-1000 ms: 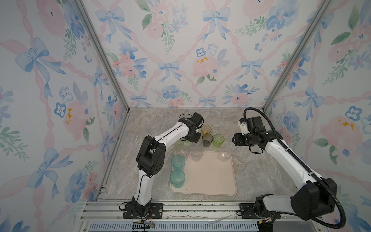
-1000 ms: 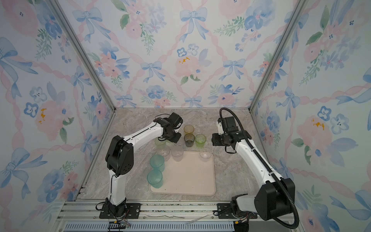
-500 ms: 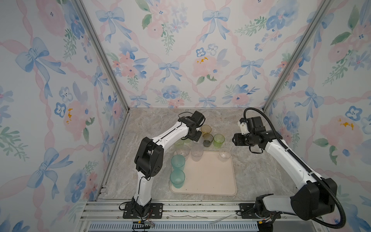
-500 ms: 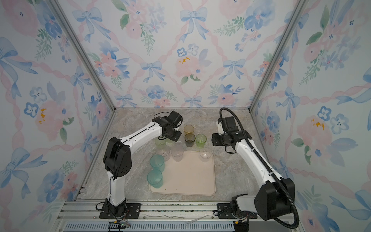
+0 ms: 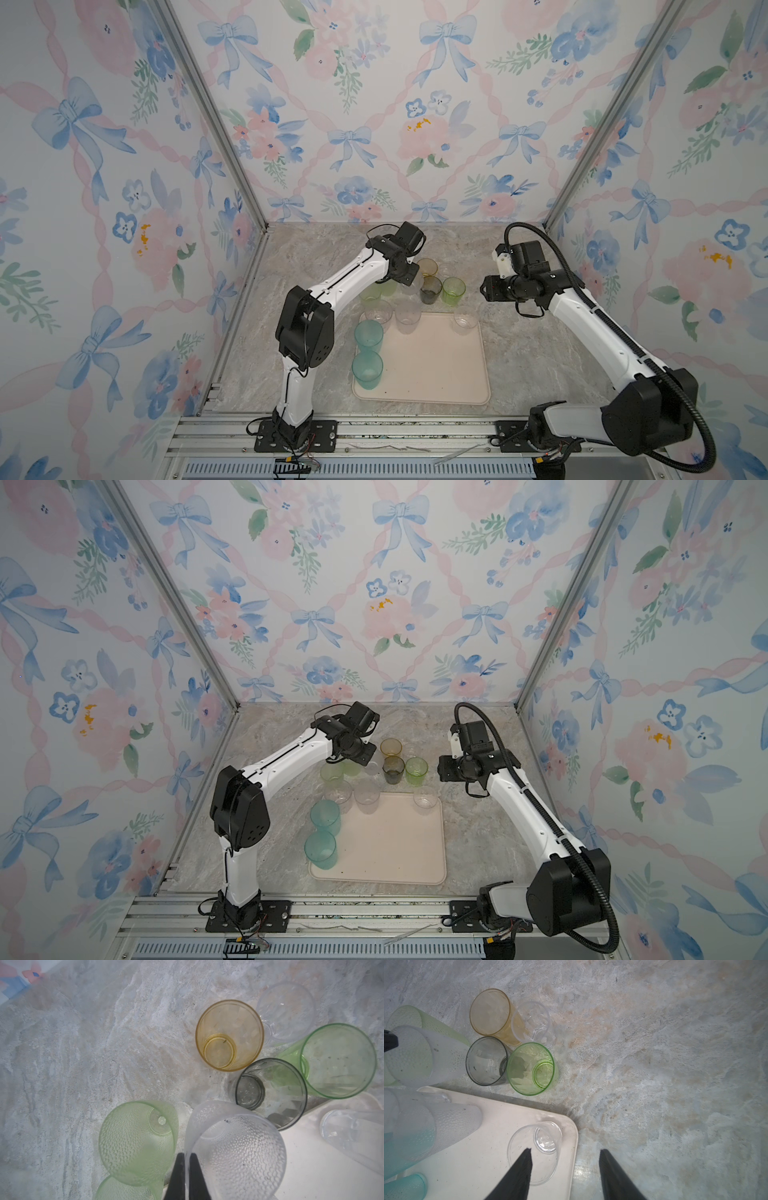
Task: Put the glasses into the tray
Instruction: 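Lift the frosted clear cup up from the cluster with the left gripper, then carry the frosted clear cup with the left gripper over the tray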
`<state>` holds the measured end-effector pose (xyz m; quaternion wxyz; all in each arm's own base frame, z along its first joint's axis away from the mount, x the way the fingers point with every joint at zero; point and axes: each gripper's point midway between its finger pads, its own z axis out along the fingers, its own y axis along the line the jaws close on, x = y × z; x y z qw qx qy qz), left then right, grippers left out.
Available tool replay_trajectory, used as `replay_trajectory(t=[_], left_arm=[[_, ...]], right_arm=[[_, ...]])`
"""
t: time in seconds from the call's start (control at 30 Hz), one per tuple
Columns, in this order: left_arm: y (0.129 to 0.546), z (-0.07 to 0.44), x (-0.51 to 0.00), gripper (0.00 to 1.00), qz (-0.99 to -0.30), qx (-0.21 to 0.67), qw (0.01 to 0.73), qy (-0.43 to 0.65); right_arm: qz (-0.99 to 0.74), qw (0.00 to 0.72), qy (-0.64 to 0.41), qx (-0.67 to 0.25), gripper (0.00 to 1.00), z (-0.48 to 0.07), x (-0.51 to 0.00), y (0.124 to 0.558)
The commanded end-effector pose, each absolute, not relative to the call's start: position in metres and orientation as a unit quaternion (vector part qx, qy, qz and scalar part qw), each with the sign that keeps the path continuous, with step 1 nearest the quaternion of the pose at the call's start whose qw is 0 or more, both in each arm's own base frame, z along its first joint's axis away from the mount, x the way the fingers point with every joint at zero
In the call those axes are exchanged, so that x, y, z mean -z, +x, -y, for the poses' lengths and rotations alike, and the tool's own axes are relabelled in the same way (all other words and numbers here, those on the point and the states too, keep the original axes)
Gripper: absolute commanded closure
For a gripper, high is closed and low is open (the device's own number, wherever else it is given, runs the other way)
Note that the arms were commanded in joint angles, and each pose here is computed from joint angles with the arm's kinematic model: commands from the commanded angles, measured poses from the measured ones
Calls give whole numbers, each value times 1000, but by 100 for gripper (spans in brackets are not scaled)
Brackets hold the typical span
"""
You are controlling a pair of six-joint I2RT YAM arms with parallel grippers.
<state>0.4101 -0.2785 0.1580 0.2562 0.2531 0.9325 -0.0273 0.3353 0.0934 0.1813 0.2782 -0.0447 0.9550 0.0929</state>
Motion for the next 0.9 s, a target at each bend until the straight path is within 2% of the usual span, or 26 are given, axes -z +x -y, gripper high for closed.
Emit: replay_trajectory(t=[0.0,0.47,0.87], left_arm=[[407,284,-194,100,-919,42,290,262],[394,295,-247,100,-894,75,337,286],[344,336,-240,100,-869,142,302,365]], right_arm=[[-955,277,-44,-92,45,-89,-178,334],[-954,282,-42,-88,45,-87,-180,336],[-948,306,-19,-89,45,-75,-194,338]])
